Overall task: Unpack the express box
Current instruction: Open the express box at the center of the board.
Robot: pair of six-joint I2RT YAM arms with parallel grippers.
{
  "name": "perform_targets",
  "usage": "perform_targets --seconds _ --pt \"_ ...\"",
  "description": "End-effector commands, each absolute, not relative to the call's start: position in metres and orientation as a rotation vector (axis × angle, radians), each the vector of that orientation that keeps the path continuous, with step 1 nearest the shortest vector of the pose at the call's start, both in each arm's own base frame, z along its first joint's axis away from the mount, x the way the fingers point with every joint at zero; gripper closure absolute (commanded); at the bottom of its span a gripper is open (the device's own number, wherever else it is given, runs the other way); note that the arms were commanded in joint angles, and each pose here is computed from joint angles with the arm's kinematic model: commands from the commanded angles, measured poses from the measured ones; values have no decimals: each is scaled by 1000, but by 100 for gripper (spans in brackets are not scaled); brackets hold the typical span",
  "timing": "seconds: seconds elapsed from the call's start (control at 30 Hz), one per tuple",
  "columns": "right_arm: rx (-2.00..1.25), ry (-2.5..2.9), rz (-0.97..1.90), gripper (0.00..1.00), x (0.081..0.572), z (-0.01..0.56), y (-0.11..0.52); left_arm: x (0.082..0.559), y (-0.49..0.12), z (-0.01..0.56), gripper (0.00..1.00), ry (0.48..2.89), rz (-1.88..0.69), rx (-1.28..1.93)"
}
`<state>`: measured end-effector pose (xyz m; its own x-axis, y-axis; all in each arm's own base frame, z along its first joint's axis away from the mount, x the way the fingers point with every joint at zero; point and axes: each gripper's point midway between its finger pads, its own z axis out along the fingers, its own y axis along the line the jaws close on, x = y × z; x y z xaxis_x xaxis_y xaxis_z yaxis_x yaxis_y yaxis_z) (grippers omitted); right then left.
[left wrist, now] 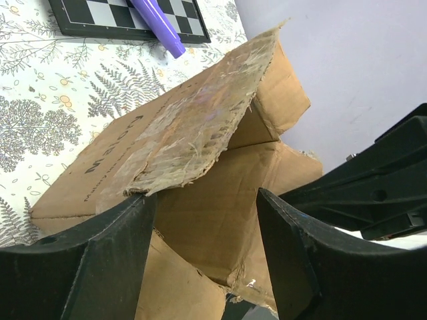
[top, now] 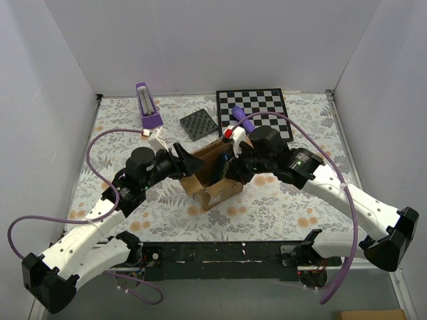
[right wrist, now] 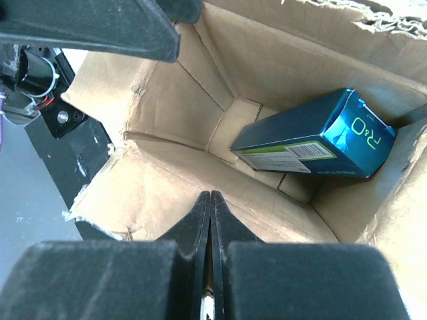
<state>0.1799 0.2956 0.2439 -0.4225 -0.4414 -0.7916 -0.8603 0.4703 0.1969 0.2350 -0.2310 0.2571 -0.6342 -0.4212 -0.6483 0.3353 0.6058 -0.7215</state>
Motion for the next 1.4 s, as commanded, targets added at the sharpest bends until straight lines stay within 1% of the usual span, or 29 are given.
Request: perform_targets --seconds 0.0,0.13,0.27,0.43,0.67,0.87,1.1,1.37 --pt "-1106 2045 838 99 160 252 284 238 -223 242 38 2034 -1022 -93" --pt "-1063 1994 874 99 158 267 284 239 -223 241 38 2038 -1019 -95" --pt "-1094 1973 932 99 149 274 286 241 -224 242 37 2038 -1017 -92" --pt "-1127 2007 912 99 145 260 281 242 -226 243 37 2043 -1021 -85" --pt "-1170 2095 887 99 138 224 273 243 -227 242 37 2049 -1026 -90" --pt "-1109 2130 839 99 149 215 274 241 -229 239 37 2059 -1030 -80" --pt "-965 2123 811 99 166 212 278 239 -233 236 32 2075 -1038 -30" --pt "-876 2122 804 99 175 211 281 236 -239 257 24 2013 -1075 83"
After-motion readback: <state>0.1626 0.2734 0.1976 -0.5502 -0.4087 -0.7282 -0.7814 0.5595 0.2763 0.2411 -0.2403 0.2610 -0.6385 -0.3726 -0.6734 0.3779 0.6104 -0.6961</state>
